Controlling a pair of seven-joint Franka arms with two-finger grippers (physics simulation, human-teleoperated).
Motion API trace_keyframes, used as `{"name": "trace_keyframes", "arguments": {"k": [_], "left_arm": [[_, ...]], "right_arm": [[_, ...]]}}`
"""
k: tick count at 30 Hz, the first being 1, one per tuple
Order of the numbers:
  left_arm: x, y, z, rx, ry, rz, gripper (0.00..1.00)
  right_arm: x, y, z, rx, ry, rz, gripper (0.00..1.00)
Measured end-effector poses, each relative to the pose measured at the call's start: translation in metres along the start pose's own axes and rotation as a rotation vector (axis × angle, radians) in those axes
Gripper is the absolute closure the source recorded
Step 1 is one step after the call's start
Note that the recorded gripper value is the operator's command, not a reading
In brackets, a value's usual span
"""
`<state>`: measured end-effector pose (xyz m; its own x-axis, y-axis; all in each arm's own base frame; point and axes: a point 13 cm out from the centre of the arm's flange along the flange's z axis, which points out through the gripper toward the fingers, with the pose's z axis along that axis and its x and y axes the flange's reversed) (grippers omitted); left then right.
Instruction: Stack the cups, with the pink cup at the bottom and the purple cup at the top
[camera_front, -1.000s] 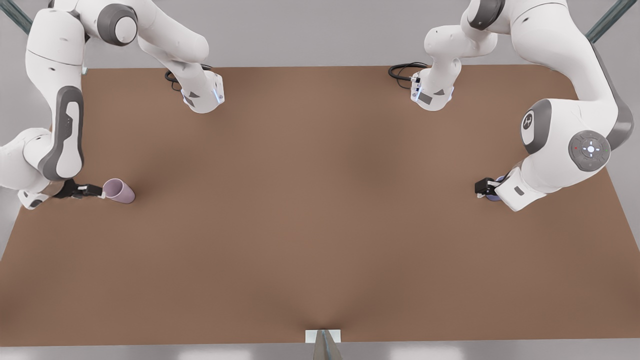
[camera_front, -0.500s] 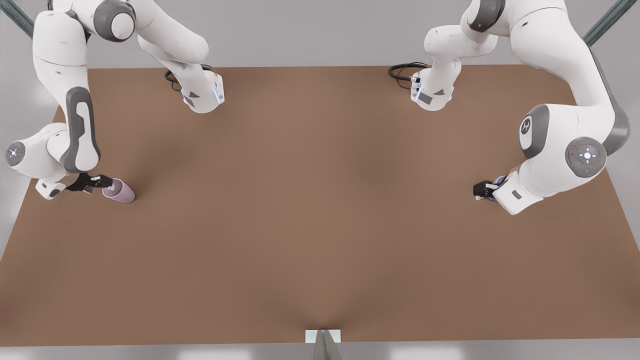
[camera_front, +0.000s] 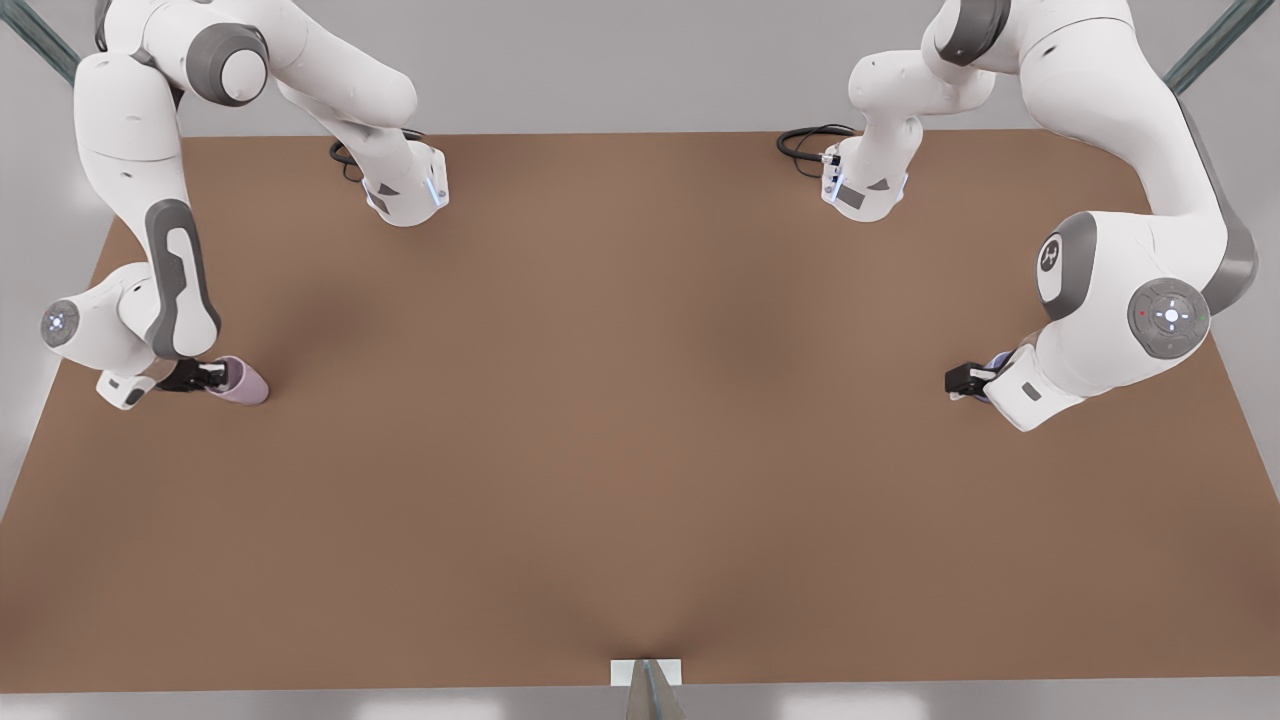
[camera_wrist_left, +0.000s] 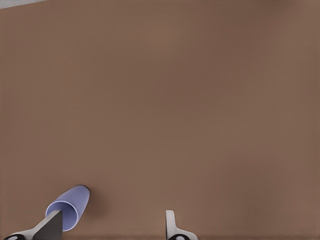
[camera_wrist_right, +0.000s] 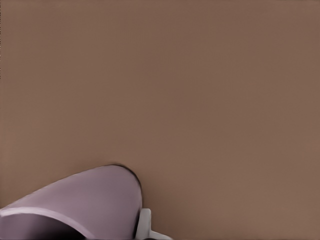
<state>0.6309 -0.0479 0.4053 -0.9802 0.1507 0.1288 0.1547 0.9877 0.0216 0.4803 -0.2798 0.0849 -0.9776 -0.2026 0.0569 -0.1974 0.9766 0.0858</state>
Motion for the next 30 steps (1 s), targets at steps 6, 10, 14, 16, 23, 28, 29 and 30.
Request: {"name": "trace_keyframes", "arguments": {"k": [6, 10, 14, 16, 23, 28, 29, 30], "left_arm": [[0.0, 0.0, -0.001, 0.0, -0.003, -0.001, 0.0], [0.0, 0.0, -0.002, -0.001, -0.003, -0.003, 0.0], [-0.001, 0.0, -0.003, -0.003, -0.008, -0.006, 0.0], [-0.001, 0.001, -0.003, -0.005, -0.008, -0.009, 0.0], [-0.003, 0.003, 0.003, -0.008, 0.0, -0.017, 0.0], [-0.003, 0.006, 0.003, -0.016, 0.0, -0.02, 0.0], [-0.003, 0.006, 0.003, -0.017, 0.0, -0.021, 0.0], [-0.003, 0.006, 0.003, -0.018, 0.0, -0.021, 0.0]], "right_arm": [[-0.032, 0.029, -0.033, 0.002, -0.05, -0.076, 0.79], [-0.083, 0.122, -0.075, -0.038, -0.082, -0.201, 0.79], [-0.153, 0.31, -0.094, -0.099, -0.098, -0.406, 0.79], [-0.194, 0.416, -0.108, -0.12, -0.129, -0.497, 0.79], [-0.301, 0.768, -0.083, -0.102, -0.249, -0.564, 0.79], [-0.302, 0.806, -0.035, -0.1, -0.231, -0.326, 0.79], [-0.301, 0.806, -0.028, -0.101, -0.224, -0.277, 0.79], [-0.299, 0.809, -0.02, -0.098, -0.219, -0.234, 0.79]]}}
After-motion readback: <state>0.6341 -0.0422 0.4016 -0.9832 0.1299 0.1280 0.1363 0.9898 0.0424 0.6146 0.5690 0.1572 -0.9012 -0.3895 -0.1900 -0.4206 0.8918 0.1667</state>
